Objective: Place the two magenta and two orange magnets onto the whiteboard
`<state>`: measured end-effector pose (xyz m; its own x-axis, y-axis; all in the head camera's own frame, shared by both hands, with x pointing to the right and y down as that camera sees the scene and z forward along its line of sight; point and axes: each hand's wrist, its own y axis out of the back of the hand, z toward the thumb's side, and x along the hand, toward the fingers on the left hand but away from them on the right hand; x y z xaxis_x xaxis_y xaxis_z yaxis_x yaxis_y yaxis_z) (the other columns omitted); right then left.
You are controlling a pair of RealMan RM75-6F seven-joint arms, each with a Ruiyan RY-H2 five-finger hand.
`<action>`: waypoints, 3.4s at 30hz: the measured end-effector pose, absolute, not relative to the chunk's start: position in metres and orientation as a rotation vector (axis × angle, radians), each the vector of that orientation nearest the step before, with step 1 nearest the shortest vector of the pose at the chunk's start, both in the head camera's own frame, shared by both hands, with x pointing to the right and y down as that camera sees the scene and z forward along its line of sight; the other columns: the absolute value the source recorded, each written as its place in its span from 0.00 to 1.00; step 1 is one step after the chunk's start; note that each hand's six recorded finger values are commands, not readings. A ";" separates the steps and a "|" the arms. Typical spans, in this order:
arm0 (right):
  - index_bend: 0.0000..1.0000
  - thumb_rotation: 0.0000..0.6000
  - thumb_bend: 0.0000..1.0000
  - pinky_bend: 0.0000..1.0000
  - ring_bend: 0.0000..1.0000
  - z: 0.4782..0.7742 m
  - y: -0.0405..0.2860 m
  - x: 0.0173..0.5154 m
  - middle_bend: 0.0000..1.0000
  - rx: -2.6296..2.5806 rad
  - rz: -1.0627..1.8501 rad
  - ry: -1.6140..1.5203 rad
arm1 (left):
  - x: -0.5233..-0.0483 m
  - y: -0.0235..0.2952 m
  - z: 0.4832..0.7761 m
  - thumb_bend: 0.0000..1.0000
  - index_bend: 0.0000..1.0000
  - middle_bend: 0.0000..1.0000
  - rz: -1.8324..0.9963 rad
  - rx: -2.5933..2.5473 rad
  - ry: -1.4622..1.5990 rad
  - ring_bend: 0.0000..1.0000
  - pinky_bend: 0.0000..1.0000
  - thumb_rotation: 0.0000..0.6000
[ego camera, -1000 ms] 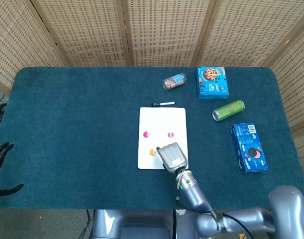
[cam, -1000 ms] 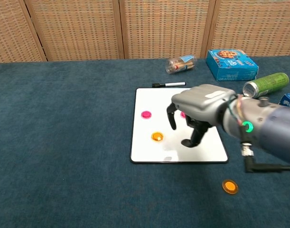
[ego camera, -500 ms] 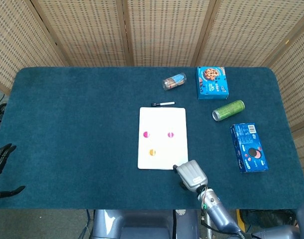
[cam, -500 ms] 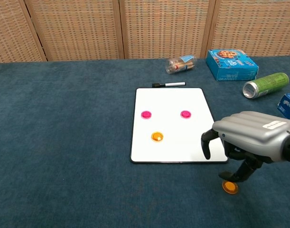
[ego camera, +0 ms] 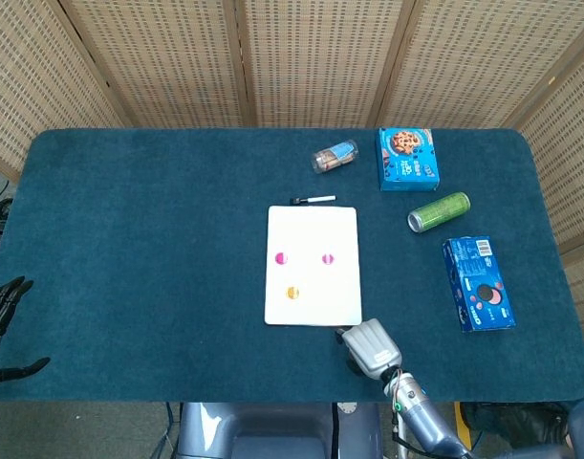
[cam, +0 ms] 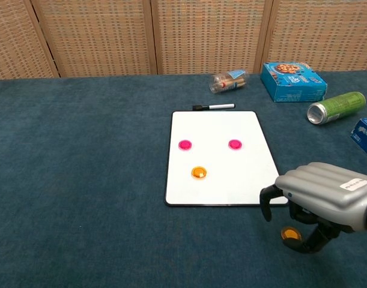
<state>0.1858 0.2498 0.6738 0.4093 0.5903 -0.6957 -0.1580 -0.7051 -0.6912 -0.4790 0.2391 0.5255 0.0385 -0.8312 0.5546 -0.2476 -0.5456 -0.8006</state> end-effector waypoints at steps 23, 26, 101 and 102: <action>0.40 1.00 0.36 1.00 1.00 0.685 0.256 0.193 0.99 -1.941 1.361 -0.355 | -0.478 0.239 0.527 0.02 0.00 0.00 -1.540 -1.820 1.081 0.00 0.00 1.00; 0.40 1.00 0.36 1.00 1.00 0.686 0.257 0.195 0.99 -1.938 1.363 -0.350 | -0.478 0.239 0.527 0.02 0.00 0.00 -1.540 -1.820 1.080 0.00 0.00 1.00; 0.55 1.00 0.36 1.00 1.00 0.706 0.151 0.143 0.99 -1.810 1.490 -0.519 | -0.482 0.236 0.530 0.02 0.00 0.00 -1.562 -1.821 1.092 0.00 0.00 1.00; 0.55 1.00 0.36 1.00 1.00 0.709 0.149 0.142 0.99 -1.800 1.504 -0.519 | -0.482 0.236 0.530 0.02 0.00 0.00 -1.563 -1.822 1.092 0.00 0.00 1.00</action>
<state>0.1420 0.1487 0.7090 0.2368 0.7034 -0.6702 -0.1403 -0.6578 -0.7400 -0.4816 0.2358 0.5304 0.0200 -0.8228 0.5679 -0.2499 -0.5541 -0.7941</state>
